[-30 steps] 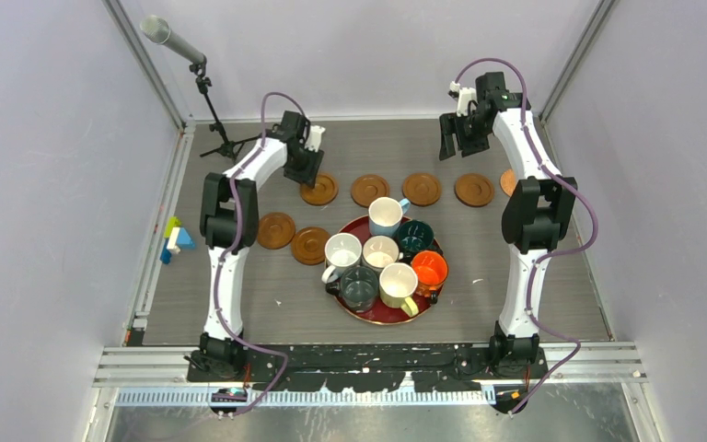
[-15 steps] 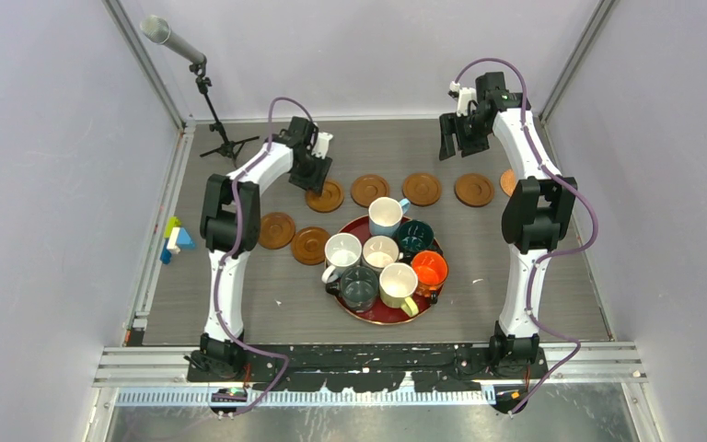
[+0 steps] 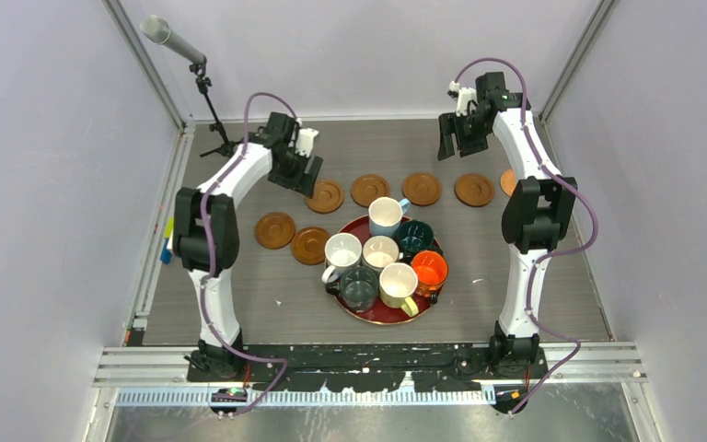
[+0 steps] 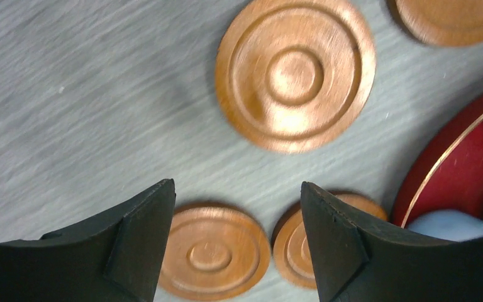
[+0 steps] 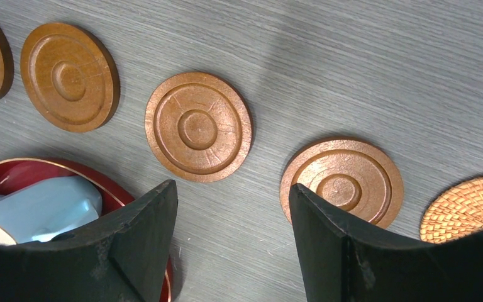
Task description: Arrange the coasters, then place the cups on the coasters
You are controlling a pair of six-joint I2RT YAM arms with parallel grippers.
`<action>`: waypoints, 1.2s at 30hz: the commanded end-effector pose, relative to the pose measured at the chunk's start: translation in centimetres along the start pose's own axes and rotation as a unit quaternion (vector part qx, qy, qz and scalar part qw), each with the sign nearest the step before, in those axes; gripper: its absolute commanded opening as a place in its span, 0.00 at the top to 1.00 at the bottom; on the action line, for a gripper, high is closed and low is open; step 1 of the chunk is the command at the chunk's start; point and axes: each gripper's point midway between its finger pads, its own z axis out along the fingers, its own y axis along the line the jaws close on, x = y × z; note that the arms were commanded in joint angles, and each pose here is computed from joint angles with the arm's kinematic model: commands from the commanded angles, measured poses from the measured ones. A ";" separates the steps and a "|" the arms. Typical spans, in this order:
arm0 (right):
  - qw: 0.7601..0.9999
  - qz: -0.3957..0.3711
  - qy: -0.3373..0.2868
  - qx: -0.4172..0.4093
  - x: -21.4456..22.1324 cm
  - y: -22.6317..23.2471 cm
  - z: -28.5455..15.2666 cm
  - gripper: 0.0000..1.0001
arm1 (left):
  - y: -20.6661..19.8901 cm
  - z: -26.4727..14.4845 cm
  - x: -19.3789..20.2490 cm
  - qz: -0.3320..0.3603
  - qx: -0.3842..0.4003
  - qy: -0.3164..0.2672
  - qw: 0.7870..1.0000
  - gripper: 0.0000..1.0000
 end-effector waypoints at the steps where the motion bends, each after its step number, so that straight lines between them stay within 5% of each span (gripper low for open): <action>1: 0.999 -0.015 -0.028 -0.010 -1.7 0.8 -1.0 0.30 | 1.7 -3.0 2.3 0.013 0.000 0.001 1.000 0.25; 12: 0.999 -0.011 -0.028 -0.017 -1.6 1.1 -1.0 0.30 | 5.2 -2.3 8.4 0.068 -0.043 0.051 0.995 0.26; 24: 0.999 -0.012 -0.029 -0.012 -1.4 1.1 -1.5 0.30 | 7.1 -1.0 9.2 0.114 -0.078 0.056 0.989 0.28; 36: 1.000 -0.012 -0.027 -0.010 -1.3 1.0 -1.4 0.30 | 8.7 1.7 5.4 0.085 -0.091 0.034 0.992 0.56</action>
